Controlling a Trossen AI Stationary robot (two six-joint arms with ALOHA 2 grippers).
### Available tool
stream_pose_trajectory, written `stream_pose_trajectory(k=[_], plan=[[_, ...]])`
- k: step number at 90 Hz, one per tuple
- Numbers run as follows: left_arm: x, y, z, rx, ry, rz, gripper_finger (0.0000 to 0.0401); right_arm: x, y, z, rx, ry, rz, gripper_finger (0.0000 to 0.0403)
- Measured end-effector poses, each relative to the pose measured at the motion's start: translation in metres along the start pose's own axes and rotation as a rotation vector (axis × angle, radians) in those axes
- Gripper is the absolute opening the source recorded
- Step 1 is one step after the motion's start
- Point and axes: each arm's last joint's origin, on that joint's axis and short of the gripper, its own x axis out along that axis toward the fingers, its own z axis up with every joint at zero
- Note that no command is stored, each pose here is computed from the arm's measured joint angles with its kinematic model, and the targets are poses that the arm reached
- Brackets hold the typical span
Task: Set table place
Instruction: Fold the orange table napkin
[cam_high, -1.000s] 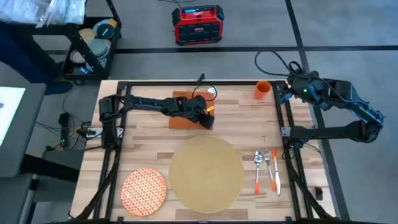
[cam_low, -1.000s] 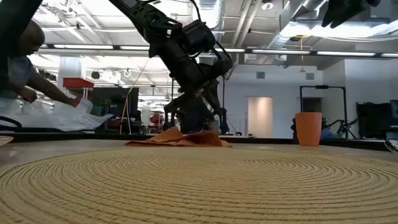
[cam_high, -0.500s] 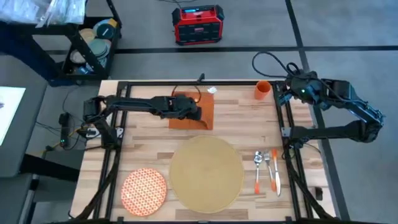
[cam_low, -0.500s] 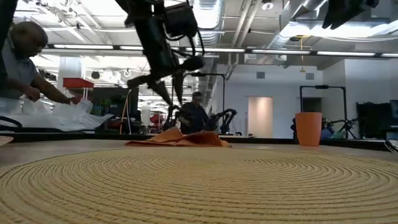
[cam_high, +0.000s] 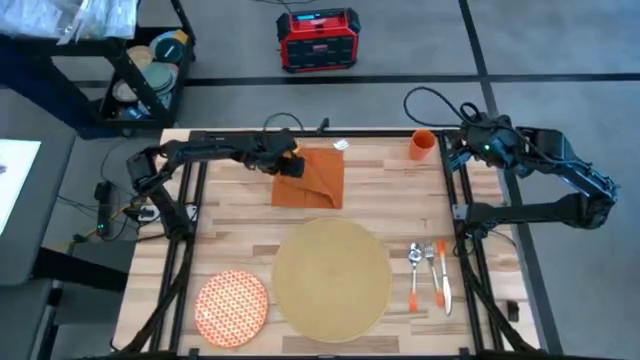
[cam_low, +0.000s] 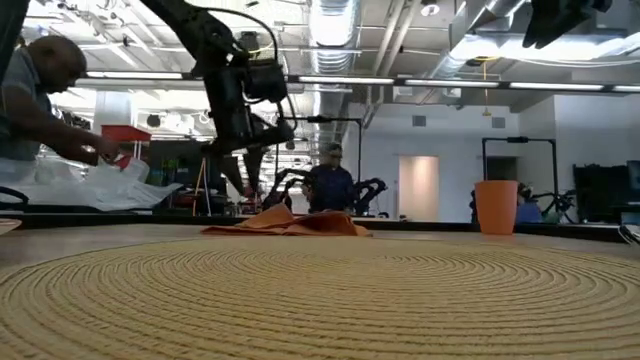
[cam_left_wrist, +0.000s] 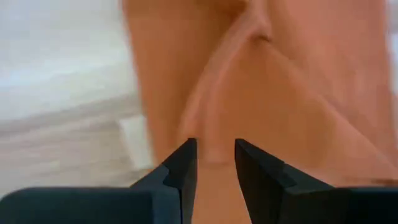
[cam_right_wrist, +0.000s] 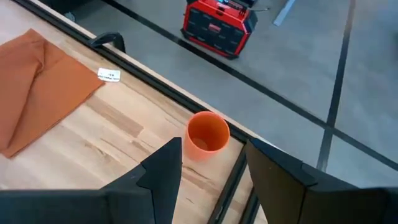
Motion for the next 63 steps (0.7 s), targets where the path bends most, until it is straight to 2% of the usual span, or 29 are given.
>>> stream_pose_trajectory(k=[17,33,63], plan=[[0.006,0.002,0.005,0.088,0.001,-0.018,0.0092,0.0,0.0,0.0,0.0,-0.001,0.0,0.0169],[0.03,-0.001,0.001,0.187,0.089,-0.038,0.0092,0.0,0.0,0.001,0.008,-0.007,0.001,0.0169],[0.028,0.015,0.011,0.248,0.097,-0.009,0.0092,0.0,0.0,0.001,0.009,-0.008,0.001,0.0169]])
